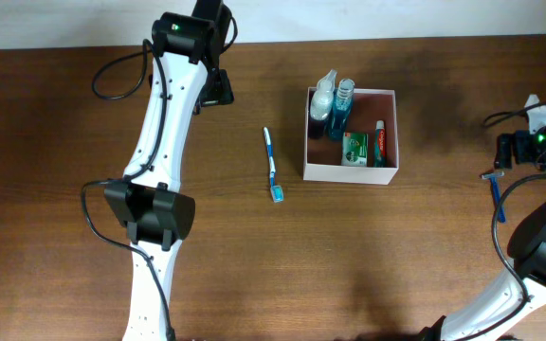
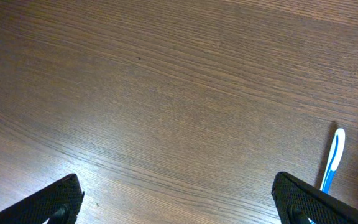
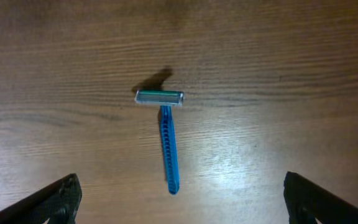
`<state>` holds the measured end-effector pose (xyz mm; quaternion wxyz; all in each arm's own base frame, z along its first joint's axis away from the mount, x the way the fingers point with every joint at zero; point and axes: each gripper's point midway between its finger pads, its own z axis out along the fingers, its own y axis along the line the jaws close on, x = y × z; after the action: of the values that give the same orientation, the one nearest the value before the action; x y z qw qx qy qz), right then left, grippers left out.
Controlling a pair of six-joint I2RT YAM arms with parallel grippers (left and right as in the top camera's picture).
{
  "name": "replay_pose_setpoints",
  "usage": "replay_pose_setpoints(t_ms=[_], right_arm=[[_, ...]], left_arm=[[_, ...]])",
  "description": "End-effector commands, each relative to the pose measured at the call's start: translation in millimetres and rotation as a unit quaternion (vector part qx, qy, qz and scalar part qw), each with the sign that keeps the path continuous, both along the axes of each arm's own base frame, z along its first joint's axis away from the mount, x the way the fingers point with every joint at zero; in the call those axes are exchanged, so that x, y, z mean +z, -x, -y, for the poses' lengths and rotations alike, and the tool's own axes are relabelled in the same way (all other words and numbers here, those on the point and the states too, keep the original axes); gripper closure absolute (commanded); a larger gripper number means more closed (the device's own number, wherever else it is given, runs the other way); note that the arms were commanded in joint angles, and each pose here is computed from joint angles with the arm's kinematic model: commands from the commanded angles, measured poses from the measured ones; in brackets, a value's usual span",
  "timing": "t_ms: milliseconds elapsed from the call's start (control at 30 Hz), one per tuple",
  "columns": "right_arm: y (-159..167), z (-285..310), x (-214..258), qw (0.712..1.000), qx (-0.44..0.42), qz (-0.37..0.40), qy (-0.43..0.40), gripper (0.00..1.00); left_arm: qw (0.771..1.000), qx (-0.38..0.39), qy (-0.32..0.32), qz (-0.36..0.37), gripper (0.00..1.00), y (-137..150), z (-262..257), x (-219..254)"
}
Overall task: Pack container
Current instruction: 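Move the right gripper right over the blue razor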
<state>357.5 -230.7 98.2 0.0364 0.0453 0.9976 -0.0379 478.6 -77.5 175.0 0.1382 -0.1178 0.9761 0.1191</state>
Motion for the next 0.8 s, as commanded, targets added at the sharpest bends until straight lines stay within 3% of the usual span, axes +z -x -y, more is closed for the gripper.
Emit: replay_pose_setpoints(t_ms=[0,767], right_arm=[[10.3,-7.7,-13.5,0.999,0.027,-0.022,-0.006,0.01],[35.9,-18.1,-84.6,0.997,0.050,-0.052,-0.011,0.02]], left_arm=[[1.000,-0.005,-0.007,-0.002,0.01,0.3,-1.7,0.4],[1.000,-0.005,-0.007,-0.002,0.01,0.3,-1.7,0.4]])
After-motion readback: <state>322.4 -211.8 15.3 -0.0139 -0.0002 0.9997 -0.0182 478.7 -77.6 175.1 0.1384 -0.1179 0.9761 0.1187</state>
